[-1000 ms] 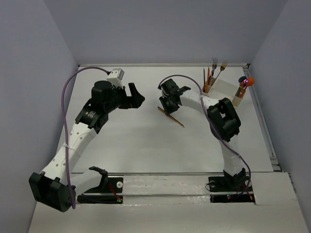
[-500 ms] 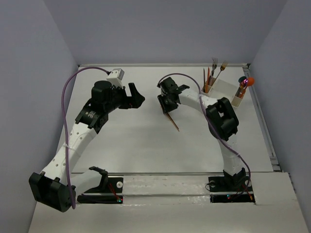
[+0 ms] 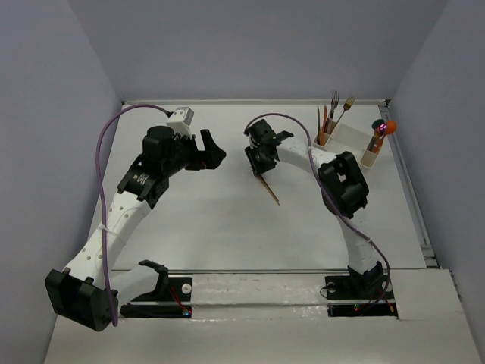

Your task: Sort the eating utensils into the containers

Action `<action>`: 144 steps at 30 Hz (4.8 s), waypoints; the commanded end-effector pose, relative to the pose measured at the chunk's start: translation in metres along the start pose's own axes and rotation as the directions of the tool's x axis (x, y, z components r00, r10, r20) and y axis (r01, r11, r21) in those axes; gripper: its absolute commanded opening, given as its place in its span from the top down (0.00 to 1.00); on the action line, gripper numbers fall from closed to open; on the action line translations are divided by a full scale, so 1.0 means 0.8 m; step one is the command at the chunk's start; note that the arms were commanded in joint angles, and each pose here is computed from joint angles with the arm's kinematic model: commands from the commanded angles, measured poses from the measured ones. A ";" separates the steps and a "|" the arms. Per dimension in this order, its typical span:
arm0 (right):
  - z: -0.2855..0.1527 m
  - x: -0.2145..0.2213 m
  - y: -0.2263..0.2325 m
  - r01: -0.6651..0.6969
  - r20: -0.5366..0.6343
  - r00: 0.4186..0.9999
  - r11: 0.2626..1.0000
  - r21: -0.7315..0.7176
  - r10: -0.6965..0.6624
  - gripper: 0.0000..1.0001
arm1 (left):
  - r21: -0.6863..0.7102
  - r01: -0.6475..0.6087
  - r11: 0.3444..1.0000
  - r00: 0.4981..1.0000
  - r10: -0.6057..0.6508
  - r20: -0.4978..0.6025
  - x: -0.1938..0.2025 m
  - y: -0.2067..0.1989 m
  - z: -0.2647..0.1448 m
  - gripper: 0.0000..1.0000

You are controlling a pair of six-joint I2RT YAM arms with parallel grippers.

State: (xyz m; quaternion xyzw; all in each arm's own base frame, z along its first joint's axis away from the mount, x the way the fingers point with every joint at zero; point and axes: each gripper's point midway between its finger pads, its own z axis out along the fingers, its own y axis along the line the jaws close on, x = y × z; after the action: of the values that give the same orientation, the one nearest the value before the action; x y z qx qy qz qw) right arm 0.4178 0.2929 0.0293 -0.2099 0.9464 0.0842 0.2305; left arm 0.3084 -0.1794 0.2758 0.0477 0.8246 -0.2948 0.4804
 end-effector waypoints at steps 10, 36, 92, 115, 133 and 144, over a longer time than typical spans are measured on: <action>-0.044 -0.028 0.003 -0.081 0.088 0.993 0.996 -0.024 0.083 0.70 | 0.033 -0.013 0.999 0.999 0.012 0.042 -0.011 -0.011 -0.010 0.01; -0.008 0.005 -0.028 -0.042 -0.003 0.999 0.993 0.109 0.043 0.70 | 0.036 -0.019 0.999 0.999 0.017 0.039 -0.012 -0.011 -0.004 0.01; -0.451 -0.012 -0.438 -0.850 0.935 0.354 0.427 0.310 0.026 0.93 | 0.162 0.002 0.987 0.999 -0.008 0.032 -0.003 -0.042 -0.031 0.01; -0.365 0.049 -0.435 -0.806 0.867 0.490 0.426 0.410 0.093 0.93 | 0.138 0.001 0.990 1.000 -0.004 0.023 0.002 -0.033 -0.020 0.01; -0.354 0.037 -0.385 -0.738 0.855 0.507 0.568 0.365 0.110 0.59 | 0.150 0.001 0.989 0.999 -0.006 0.035 -0.001 -0.036 -0.021 0.01; -0.308 -0.028 -0.234 -0.398 0.700 0.699 0.893 0.211 0.146 0.62 | 0.133 -0.037 0.990 0.997 0.027 0.078 -0.028 -0.040 -0.023 0.01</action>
State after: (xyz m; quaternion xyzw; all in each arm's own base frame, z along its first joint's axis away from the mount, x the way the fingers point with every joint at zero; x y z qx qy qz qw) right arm 0.4191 -0.0046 0.2483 0.1286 0.7803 -0.0716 0.6078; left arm 0.2866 -0.1898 0.2823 0.0658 0.8091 -0.3433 0.4724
